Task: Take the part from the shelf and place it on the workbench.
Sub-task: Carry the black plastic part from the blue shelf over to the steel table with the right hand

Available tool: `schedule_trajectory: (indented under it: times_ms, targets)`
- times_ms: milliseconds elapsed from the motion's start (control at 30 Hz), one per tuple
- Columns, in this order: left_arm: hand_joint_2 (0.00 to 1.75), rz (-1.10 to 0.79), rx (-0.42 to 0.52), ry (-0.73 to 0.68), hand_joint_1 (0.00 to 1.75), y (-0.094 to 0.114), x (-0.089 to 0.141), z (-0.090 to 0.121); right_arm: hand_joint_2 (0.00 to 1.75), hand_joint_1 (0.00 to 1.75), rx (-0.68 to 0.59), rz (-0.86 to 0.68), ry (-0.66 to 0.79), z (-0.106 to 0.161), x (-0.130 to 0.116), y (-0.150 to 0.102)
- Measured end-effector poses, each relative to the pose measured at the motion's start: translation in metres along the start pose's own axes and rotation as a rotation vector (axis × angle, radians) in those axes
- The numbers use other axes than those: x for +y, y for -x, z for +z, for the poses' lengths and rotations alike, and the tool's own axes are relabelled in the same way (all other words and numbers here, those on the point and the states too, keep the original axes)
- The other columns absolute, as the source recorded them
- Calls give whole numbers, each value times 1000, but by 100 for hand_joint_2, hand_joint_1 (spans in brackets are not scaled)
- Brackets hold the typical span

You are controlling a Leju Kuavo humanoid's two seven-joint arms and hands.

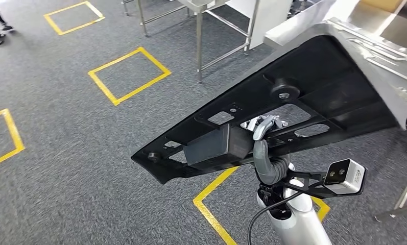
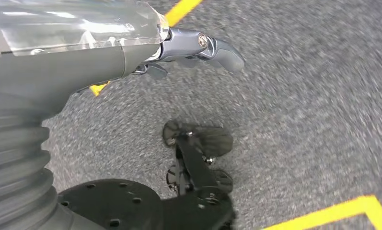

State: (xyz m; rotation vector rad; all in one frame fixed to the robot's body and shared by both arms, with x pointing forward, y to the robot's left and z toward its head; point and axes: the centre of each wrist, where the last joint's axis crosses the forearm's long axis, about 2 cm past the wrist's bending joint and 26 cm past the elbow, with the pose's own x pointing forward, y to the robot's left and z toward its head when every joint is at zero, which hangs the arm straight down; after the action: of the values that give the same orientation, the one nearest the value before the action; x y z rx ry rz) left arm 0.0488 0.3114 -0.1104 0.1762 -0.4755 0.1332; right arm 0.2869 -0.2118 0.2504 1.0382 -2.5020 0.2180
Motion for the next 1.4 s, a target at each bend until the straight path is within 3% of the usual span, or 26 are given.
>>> schedule_trajectory:
  times_ms: [1400]
  targets:
    - [175,-1,0,9,0,0,-3,0,175,171,35,-9,38,17,-7,5]
